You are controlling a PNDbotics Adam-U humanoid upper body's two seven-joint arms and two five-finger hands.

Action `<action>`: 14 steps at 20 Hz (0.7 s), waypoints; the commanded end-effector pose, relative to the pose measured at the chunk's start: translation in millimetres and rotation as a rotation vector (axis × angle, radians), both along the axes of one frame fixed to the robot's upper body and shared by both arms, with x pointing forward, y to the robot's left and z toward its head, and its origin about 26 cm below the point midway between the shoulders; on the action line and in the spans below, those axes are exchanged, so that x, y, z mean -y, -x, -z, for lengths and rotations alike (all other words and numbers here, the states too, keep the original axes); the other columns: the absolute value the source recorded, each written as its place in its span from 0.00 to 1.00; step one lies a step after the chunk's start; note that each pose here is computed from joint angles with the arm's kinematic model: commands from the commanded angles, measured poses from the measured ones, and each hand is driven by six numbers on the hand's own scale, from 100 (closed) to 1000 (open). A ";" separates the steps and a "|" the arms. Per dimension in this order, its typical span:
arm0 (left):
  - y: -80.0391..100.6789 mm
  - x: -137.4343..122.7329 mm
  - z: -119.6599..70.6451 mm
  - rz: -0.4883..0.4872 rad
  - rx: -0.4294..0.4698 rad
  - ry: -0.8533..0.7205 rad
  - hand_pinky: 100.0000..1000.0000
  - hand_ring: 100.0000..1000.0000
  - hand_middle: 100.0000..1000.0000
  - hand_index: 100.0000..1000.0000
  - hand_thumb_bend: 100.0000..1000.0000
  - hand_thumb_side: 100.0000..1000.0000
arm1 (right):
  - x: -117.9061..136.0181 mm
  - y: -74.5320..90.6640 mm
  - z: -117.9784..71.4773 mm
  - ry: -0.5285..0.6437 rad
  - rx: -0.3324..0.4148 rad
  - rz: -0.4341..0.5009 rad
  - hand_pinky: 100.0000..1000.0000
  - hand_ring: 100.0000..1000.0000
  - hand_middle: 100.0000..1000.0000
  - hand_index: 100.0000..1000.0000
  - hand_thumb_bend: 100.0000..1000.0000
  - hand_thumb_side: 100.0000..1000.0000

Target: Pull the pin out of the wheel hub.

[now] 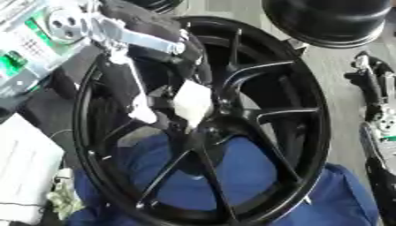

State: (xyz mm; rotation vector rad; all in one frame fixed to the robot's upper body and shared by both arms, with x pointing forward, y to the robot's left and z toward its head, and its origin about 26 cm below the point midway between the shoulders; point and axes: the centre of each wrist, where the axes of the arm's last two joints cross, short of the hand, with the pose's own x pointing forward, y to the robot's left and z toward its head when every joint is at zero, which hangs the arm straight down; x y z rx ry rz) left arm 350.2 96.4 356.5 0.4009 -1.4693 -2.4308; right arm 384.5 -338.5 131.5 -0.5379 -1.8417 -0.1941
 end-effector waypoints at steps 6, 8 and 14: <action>0.0 9.0 -4.0 0.004 0.007 -0.003 0.87 0.85 0.80 0.86 0.37 0.20 | 2.1 -1.9 -11.0 0.025 0.021 0.000 0.76 0.60 0.64 0.74 0.00 0.67; -2.7 11.2 0.0 0.001 -0.001 -0.015 0.87 0.85 0.79 0.86 0.36 0.22 | 1.6 -2.0 -11.1 0.026 0.021 -0.001 0.76 0.60 0.64 0.74 0.00 0.67; -7.0 13.9 6.4 -0.002 -0.009 -0.034 0.85 0.82 0.76 0.82 0.34 0.18 | 1.5 -2.1 -11.2 0.027 0.021 0.000 0.76 0.61 0.64 0.74 0.00 0.67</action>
